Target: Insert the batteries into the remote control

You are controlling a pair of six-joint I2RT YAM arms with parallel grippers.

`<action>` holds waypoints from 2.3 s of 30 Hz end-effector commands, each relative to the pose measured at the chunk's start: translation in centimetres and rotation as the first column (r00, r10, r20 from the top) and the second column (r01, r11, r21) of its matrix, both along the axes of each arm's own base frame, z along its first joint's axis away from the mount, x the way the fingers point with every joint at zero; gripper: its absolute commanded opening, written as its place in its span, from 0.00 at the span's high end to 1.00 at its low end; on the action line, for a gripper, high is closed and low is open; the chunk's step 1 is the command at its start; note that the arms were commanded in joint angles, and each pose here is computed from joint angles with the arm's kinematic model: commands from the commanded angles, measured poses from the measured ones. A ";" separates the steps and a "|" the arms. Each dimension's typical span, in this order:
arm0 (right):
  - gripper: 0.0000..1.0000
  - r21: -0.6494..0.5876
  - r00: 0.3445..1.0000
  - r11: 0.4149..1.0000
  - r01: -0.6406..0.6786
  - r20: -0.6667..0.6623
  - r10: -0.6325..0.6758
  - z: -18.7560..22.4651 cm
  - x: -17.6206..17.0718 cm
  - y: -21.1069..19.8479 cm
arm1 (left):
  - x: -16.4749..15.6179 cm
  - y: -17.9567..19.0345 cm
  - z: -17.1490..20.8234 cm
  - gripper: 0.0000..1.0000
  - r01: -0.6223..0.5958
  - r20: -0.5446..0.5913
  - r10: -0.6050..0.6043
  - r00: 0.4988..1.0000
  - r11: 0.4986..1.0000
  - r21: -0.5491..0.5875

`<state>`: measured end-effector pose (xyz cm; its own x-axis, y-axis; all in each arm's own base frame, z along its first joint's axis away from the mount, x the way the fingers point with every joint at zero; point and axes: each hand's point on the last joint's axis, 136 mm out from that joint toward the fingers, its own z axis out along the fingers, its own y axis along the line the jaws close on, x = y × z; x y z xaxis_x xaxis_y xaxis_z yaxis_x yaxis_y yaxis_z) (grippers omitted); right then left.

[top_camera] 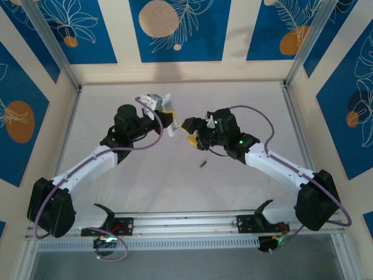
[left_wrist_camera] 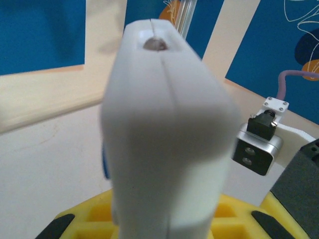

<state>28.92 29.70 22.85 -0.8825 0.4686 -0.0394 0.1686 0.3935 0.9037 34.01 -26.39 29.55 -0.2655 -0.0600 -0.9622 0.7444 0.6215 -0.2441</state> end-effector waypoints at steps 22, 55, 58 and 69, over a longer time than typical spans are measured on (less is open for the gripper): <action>0.32 -0.258 0.944 0.958 -0.124 -0.328 0.034 -16.9 -4.5 0.3 | -2.7 1.1 -12.3 1.00 -0.014 -0.304 0.024 0.952 0.999 0.036; 0.19 -0.664 0.627 0.734 -0.144 0.513 0.587 -3.1 -0.5 3.3 | -0.8 -0.2 -3.0 1.00 -0.004 -0.515 -0.150 0.844 0.958 -0.287; 0.29 -0.698 0.649 0.707 -0.116 0.485 0.586 -3.8 0.4 3.6 | -1.0 -0.1 -2.8 1.00 -0.005 -0.519 -0.148 0.842 0.959 -0.282; 0.69 -0.646 0.726 0.752 -0.132 0.453 0.517 -2.9 -0.2 4.7 | -1.1 1.3 -2.5 0.73 -0.040 -0.523 -0.088 0.848 0.973 -0.228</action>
